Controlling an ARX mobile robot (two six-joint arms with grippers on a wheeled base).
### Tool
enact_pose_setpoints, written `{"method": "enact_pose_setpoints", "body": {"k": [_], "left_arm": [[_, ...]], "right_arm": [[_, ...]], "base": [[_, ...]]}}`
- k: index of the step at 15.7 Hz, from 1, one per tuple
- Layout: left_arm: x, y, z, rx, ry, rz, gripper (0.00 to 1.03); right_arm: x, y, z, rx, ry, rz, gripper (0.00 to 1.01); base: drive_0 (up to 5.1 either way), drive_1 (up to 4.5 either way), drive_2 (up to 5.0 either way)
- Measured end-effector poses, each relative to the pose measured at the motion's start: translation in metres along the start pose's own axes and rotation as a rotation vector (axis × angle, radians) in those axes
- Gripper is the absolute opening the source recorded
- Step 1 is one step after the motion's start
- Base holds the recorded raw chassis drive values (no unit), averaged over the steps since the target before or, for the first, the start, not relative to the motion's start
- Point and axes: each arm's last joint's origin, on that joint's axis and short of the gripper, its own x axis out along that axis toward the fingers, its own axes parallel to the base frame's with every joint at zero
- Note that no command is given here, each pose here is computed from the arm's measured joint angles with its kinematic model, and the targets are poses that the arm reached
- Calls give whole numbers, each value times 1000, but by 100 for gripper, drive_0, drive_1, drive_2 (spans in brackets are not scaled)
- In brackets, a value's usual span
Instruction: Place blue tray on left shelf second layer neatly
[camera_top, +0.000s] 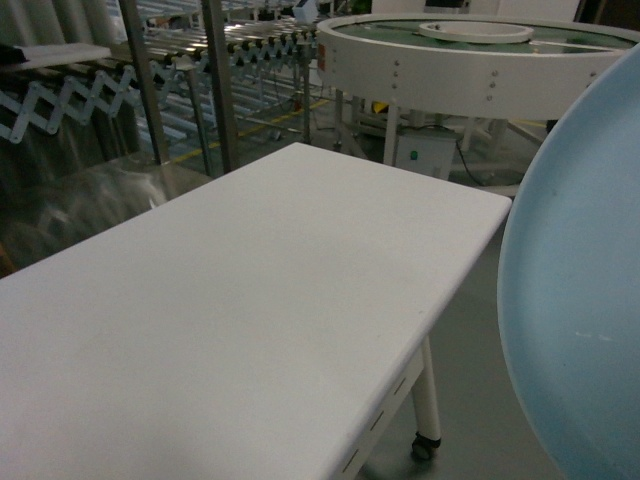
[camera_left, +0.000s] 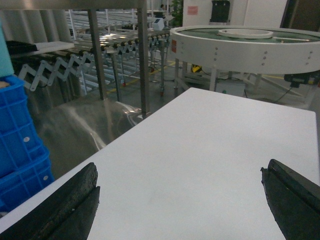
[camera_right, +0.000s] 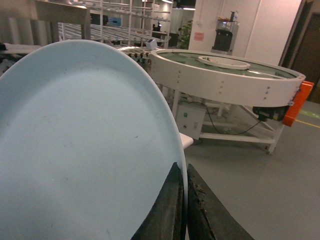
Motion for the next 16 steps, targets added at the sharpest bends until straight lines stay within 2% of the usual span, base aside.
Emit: {"method": "enact_pose_setpoints", "body": {"k": [16], "left_arm": [[0,0,0,0,0,0,98]], "right_arm": [[0,0,0,0,0,0,2]], "base": [[-158,-158,-158]]}}
